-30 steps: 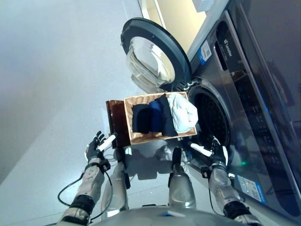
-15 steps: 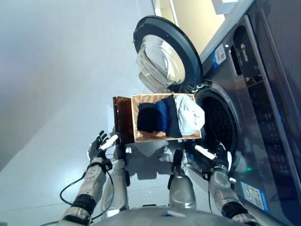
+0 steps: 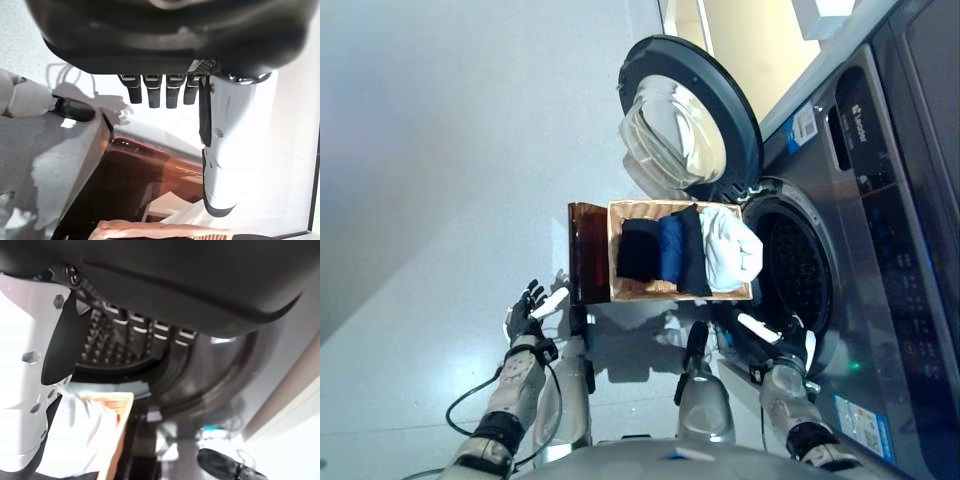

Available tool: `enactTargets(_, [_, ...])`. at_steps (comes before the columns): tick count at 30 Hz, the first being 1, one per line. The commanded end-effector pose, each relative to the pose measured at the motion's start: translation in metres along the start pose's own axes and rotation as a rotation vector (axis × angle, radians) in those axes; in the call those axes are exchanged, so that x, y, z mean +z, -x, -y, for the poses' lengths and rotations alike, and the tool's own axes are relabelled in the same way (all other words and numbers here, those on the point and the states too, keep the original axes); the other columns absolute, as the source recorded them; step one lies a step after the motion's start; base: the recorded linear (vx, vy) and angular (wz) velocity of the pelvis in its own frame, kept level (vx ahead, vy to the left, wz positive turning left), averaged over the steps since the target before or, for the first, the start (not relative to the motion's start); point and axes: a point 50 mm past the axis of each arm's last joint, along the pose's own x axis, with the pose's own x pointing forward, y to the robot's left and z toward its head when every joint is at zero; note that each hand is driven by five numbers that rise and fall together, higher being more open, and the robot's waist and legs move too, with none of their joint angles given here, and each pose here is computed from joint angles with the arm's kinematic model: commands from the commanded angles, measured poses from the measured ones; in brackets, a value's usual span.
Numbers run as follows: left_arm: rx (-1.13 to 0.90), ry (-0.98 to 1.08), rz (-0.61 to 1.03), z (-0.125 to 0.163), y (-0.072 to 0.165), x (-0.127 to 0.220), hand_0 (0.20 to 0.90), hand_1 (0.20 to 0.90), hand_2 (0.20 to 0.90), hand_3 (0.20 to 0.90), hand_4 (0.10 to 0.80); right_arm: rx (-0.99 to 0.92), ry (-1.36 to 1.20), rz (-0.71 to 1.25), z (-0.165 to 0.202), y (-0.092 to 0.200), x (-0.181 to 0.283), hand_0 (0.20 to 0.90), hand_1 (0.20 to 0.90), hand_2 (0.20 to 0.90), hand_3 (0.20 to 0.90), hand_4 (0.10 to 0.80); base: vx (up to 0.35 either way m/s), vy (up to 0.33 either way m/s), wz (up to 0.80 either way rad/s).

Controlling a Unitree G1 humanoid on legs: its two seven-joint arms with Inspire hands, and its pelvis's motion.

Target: Pick up the clothes and place them into the washing machine

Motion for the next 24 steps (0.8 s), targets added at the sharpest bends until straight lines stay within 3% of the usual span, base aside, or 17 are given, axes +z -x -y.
enactTargets(1, [-0.031, -0.061, 0.101, 0.007, -0.007, 0.021, 0.9, 0.9, 0.9, 0.9, 0.8, 0.38, 0.14, 0.153, -0.088, 0.008, 0.059, 0.9, 0.9, 0.9, 0.9, 0.8, 0.015, 0.078, -0.07])
enactTargets(11, [-0.026, -0.078, 0.107, 0.01, -0.007, 0.022, 0.9, 0.9, 0.9, 0.9, 0.8, 0.277, 0.08, 0.086, -0.071, 0.007, 0.037, 0.9, 0.9, 0.9, 0.9, 0.8, -0.014, 0.078, -0.23])
enactTargets(24, [0.064, -0.051, 0.109, -0.016, -0.006, 0.023, 0.9, 0.9, 0.9, 0.9, 0.8, 0.126, -0.052, 0.029, -0.017, 0.005, 0.011, 0.9, 0.9, 0.9, 0.9, 0.8, -0.019, 0.041, -0.19])
